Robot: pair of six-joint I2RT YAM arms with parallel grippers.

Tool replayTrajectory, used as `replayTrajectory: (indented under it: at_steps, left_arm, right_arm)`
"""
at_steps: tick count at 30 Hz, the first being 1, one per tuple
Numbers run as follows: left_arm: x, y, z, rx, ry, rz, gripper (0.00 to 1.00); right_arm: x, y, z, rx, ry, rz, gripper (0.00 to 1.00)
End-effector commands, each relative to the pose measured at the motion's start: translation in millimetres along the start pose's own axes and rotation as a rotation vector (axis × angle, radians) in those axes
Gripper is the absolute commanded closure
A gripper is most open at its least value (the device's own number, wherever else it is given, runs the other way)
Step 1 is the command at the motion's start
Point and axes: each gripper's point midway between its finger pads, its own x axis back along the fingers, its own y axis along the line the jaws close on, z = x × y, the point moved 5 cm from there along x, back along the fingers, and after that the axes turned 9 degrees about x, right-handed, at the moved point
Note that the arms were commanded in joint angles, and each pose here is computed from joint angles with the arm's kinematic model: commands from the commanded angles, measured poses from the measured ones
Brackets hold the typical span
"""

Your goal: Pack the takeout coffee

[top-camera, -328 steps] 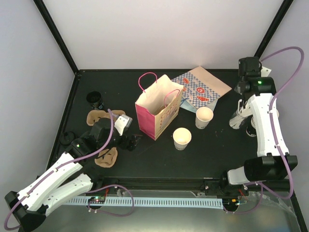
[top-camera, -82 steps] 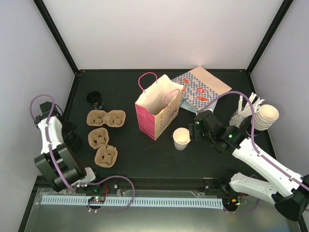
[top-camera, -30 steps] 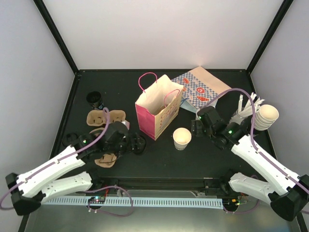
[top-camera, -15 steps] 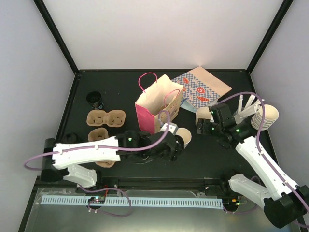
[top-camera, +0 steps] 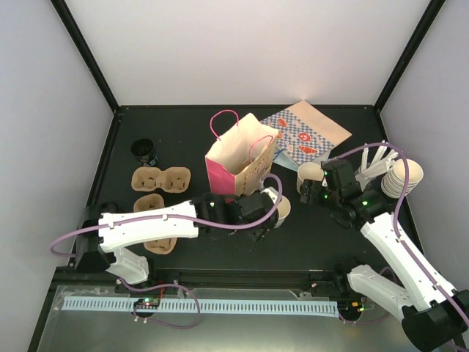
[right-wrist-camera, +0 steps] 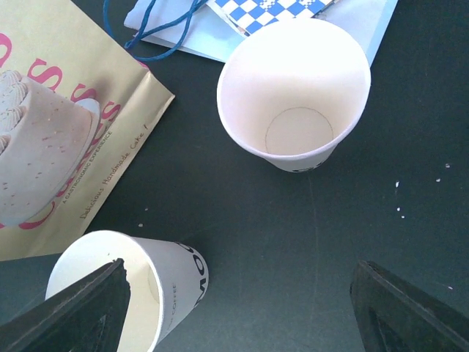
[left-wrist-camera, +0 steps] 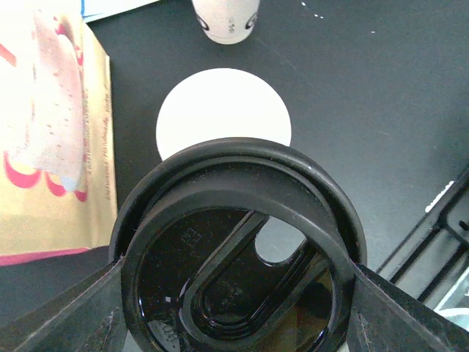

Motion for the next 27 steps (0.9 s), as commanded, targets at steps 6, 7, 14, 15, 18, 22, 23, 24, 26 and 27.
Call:
replayTrajectory:
  at_steps: [6,7,14,15,18,22,23,24,26,27]
  left_arm:
    - [19,-2,-17,-0.210,-0.020,0.172,0.29]
    - [19,2,-20,-0.210,-0.018,0.155,0.29]
    - [22,24,-26,-0.223,0.012,0.156,0.29]
    - [22,23,-25,-0.233,0.017,0.166,0.29]
    - [21,18,-27,-0.246,0.031,0.191,0.28]
    - [16,14,-32,-0.261,0.046,0.184,0.28]
    - [13,13,-33,-0.264,0.053,0.174,0.28]
    - [11,13,-35,-0.265,0.060,0.163,0.28]
    - [4,13,-37,-0.269,0.077,0.133,0.28]
    - [1,12,-38,-0.272,0.089,0.130,0.27]
  right_arm:
    - [1,-1,-11,-0.014,-0.036,0.018,0.15]
    - [1,-1,-11,-0.014,-0.034,0.019,0.15]
    - [2,-1,-9,-0.014,-0.041,0.014,0.15]
    - [3,-1,-9,-0.014,-0.043,0.012,0.15]
    - [5,-1,-10,-0.013,-0.052,0.003,0.15]
    - [7,1,-9,-0.009,-0.054,-0.014,0.15]
    - [7,1,-8,-0.010,-0.054,-0.015,0.15]
    - [7,1,-7,-0.011,-0.053,-0.016,0.15]
    - [8,1,-5,-0.008,-0.053,-0.020,0.15]
    - [7,0,-4,-0.009,-0.053,-0.022,0.15]
